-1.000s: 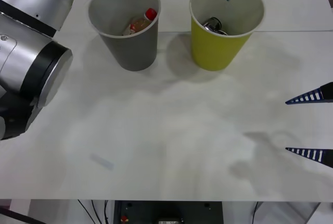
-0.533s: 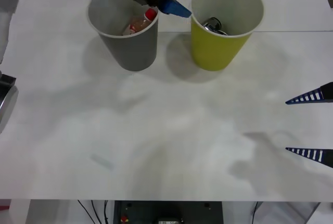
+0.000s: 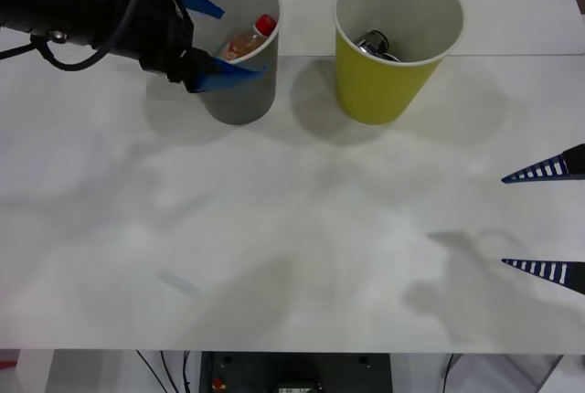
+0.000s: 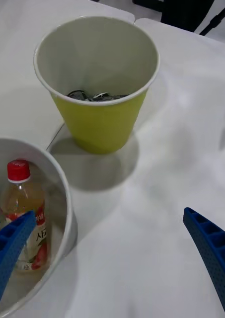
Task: Put the can into the green bin and the plastic bottle into the gray bin
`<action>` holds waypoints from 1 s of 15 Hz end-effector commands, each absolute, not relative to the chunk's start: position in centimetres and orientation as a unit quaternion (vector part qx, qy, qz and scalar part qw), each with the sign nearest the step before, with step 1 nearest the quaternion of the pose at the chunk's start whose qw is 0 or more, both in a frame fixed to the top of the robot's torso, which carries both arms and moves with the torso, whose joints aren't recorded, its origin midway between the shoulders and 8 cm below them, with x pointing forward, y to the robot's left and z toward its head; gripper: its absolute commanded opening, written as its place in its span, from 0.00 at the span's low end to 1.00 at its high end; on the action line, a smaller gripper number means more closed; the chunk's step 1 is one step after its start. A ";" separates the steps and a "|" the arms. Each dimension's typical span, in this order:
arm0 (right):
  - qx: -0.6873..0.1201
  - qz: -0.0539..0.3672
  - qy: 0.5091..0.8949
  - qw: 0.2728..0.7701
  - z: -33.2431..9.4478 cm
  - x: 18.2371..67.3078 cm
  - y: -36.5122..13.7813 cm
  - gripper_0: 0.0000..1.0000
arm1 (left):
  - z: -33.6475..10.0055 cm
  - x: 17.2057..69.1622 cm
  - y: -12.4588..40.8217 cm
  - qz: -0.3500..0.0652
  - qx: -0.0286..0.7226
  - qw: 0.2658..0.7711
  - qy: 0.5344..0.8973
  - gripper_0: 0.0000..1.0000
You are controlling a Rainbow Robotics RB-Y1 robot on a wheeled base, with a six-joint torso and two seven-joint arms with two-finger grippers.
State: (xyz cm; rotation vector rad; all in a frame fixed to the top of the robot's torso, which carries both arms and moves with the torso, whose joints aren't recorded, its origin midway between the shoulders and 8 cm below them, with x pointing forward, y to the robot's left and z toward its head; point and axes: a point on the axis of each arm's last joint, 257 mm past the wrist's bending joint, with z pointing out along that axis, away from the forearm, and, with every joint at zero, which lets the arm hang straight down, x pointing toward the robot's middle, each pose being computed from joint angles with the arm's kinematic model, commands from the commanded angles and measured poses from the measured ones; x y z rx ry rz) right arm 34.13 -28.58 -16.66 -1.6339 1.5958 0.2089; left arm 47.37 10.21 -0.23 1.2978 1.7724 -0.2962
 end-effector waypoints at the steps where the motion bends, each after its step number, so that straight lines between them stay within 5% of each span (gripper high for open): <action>1: -0.649 0.083 0.634 0.411 -16.7 34.1 -28.6 1.00 | -1.7 46.5 12.7 -0.095 0.539 0.444 0.709 1.00; 15: -0.649 0.083 0.634 0.411 -16.7 34.1 -28.6 1.00 | -10.9 40.3 24.1 -0.068 0.629 0.421 0.650 1.00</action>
